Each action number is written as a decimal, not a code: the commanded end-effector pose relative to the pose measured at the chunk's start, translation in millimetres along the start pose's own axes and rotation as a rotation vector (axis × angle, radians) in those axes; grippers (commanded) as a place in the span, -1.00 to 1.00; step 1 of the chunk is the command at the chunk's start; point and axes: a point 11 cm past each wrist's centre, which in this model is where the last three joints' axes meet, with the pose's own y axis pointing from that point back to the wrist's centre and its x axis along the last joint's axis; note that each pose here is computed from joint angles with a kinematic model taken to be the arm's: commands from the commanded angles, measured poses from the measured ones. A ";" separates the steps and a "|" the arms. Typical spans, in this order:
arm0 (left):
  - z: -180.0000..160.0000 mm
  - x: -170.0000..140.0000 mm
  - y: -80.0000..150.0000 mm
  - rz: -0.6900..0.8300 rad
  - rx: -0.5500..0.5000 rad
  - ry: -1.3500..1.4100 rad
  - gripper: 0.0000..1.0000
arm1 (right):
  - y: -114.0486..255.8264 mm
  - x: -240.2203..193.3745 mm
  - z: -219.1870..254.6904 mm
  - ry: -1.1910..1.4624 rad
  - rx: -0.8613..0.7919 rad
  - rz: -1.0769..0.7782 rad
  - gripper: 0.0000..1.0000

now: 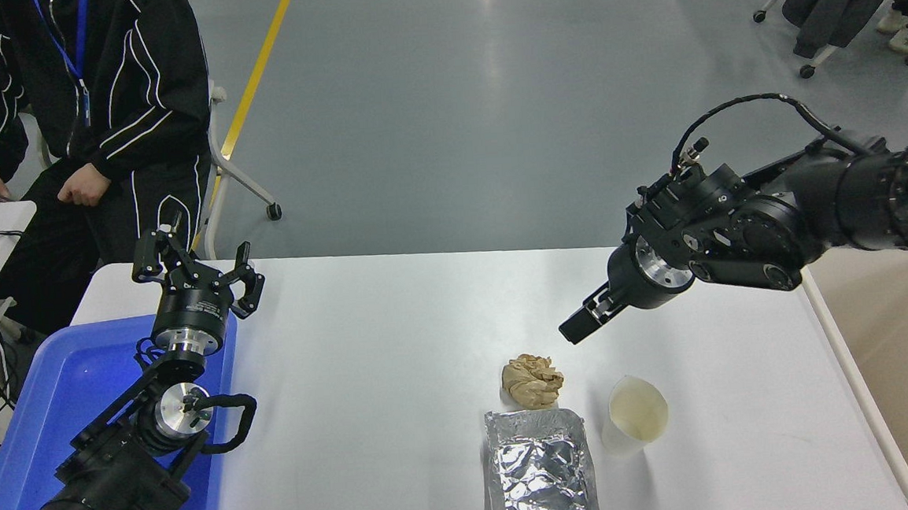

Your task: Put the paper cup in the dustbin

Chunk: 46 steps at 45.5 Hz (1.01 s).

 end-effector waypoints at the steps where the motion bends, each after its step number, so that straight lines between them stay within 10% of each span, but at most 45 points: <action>1: 0.1 0.0 0.0 0.000 -0.001 0.000 1.00 | 6.4 -33.0 -5.1 0.003 0.040 -0.075 0.99; 46: 0.0 0.0 0.0 0.000 0.000 0.000 1.00 | -42.1 -84.6 25.4 -0.228 0.023 -0.047 0.98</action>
